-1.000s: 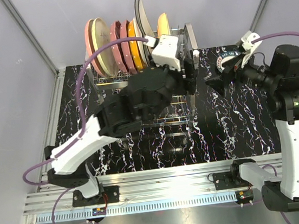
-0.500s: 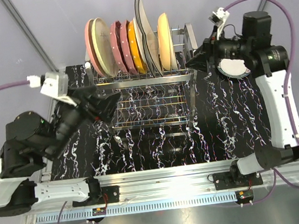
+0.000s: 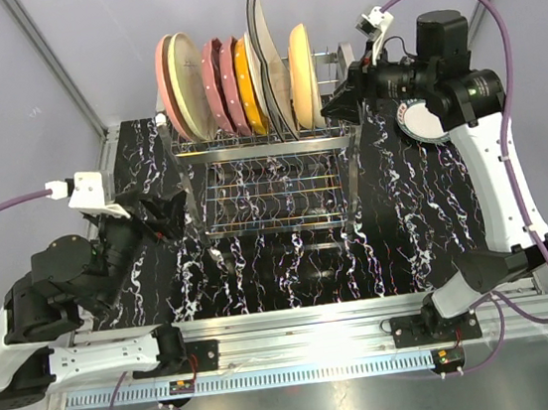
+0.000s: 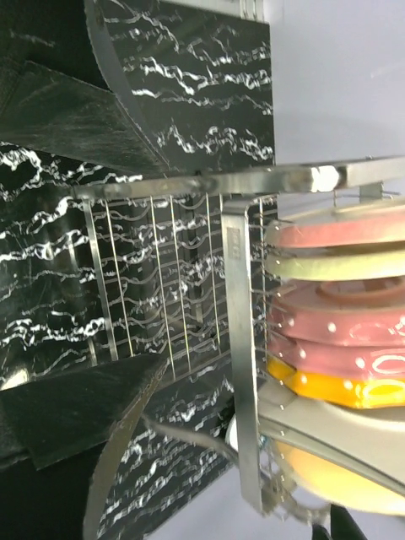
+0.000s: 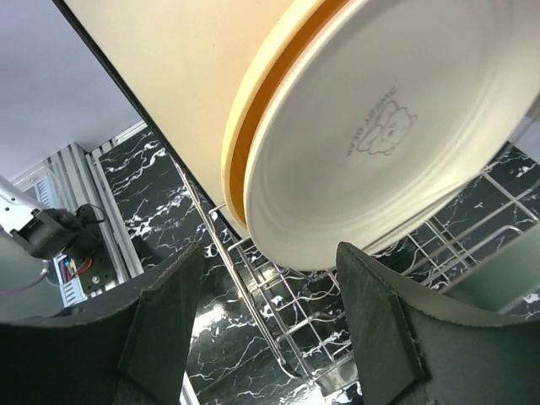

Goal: Unload the plates from the dish rack
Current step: Grab a plate with the right arm

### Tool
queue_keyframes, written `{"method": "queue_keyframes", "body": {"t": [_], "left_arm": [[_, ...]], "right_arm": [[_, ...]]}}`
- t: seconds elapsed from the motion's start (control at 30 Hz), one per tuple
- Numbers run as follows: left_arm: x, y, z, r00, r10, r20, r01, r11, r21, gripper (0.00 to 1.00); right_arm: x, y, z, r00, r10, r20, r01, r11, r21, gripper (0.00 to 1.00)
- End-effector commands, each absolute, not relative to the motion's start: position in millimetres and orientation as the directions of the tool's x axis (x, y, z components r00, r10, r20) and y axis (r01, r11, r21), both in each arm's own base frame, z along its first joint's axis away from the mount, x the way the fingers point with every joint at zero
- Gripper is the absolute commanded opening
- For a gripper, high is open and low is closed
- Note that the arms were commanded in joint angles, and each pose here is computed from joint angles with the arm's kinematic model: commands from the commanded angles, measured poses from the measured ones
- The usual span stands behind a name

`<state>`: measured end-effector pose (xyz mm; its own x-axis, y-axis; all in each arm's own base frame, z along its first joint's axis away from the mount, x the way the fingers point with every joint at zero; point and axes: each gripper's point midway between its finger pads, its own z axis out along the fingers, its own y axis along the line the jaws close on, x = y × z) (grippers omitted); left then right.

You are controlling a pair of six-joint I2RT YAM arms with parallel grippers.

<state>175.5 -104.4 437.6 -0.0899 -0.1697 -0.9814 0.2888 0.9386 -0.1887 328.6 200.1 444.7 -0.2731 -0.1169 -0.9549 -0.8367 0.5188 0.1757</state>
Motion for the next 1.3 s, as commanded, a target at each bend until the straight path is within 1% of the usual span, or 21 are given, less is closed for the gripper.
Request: {"method": "queue_keyframes", "body": {"t": [0.0,0.27,0.53,0.63,0.73,0.8,0.87,0.9,0.97,1.03,1.27], "left_arm": [[180,-94,437,-0.072,-0.214,-0.974,0.217,0.950,-0.225,0.90],[180,-98,431,-0.076,-0.228,-0.971,0.225,0.945,-0.239,0.90],[179,-96,424,-0.086,-0.253,-0.964,0.231,0.936,-0.266,0.90],[178,-96,420,-0.091,-0.256,-0.962,0.231,0.935,-0.270,0.90],[178,-97,417,-0.096,-0.260,-0.961,0.231,0.933,-0.276,0.89],[177,-96,415,-0.100,-0.263,-0.960,0.229,0.932,-0.280,0.90],[177,-96,413,-0.104,-0.266,-0.959,0.232,0.931,-0.283,0.90],[177,-96,412,-0.106,-0.270,-0.957,0.230,0.930,-0.288,0.89],[176,-96,410,-0.110,-0.270,-0.957,0.233,0.929,-0.289,0.89],[176,-96,409,-0.112,-0.273,-0.956,0.231,0.928,-0.292,0.90],[176,-97,408,-0.118,-0.283,-0.952,0.236,0.923,-0.304,0.89]], "right_arm": [[333,206,450,-0.253,-0.117,-0.960,-0.838,0.522,0.157,0.71],[342,214,442,-0.263,-0.134,-0.955,-0.841,0.517,0.159,0.66],[349,223,430,-0.277,-0.156,-0.948,-0.842,0.515,0.161,0.58],[350,228,429,-0.268,-0.167,-0.949,-0.844,0.516,0.148,0.53],[352,234,426,-0.263,-0.180,-0.948,-0.846,0.515,0.137,0.45],[353,236,424,-0.262,-0.187,-0.947,-0.844,0.520,0.131,0.37],[351,236,428,-0.251,-0.185,-0.950,-0.844,0.523,0.122,0.31],[352,236,429,-0.248,-0.183,-0.952,-0.840,0.530,0.117,0.23],[350,234,436,-0.232,-0.172,-0.957,-0.835,0.541,0.105,0.15],[348,230,448,-0.209,-0.152,-0.966,-0.824,0.559,0.090,0.00],[336,223,497,-0.111,-0.039,-0.993,-0.802,0.593,0.067,0.00]]}}
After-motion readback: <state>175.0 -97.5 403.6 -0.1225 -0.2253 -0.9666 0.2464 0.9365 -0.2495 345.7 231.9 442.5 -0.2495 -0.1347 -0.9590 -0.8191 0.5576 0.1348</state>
